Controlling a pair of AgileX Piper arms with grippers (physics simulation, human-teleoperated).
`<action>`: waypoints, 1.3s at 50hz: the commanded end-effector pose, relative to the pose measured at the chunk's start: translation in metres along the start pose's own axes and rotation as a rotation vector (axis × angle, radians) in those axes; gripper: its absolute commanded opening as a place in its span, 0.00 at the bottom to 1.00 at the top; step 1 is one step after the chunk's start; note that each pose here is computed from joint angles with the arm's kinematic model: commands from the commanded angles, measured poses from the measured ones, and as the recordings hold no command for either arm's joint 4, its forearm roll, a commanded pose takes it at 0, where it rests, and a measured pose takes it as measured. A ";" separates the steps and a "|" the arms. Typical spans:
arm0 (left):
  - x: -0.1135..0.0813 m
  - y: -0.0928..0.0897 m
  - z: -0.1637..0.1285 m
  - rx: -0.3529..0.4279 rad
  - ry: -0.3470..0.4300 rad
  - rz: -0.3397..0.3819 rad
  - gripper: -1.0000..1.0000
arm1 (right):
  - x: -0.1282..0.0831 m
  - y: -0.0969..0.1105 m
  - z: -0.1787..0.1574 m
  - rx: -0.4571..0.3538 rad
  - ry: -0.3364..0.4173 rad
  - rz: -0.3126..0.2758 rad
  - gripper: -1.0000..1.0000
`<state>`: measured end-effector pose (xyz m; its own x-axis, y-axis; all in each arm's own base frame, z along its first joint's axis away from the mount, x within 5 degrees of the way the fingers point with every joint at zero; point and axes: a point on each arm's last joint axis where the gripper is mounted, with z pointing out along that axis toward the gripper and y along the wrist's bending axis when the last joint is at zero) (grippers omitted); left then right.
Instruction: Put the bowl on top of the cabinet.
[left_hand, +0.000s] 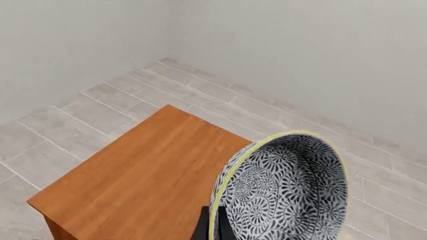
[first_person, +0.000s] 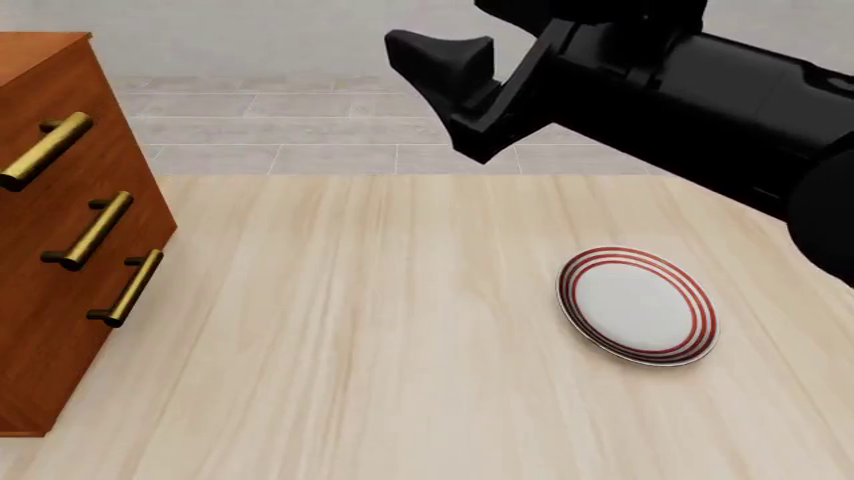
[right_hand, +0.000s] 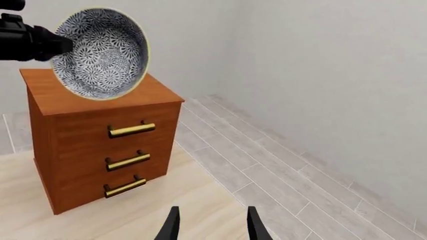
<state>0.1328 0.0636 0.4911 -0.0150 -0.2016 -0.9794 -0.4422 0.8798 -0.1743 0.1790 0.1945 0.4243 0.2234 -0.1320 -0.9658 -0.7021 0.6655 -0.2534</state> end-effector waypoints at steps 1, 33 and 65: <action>-0.002 0.013 0.006 -0.079 -0.033 -0.034 0.00 | 0.001 0.000 0.000 -0.001 0.003 0.000 1.00; 0.029 0.042 0.044 -0.192 -0.014 -0.036 0.00 | 0.001 0.000 0.000 0.002 0.005 -0.003 1.00; 0.048 0.058 0.071 -0.230 0.014 -0.050 0.00 | 0.005 -0.001 0.003 0.004 0.015 -0.001 1.00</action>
<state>0.1660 0.1307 0.4319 -0.0020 -0.2472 -0.9690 -0.6326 0.7508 -0.1902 0.1823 0.1955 0.4202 0.2162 -0.1425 -0.9659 -0.6993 0.6678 -0.2551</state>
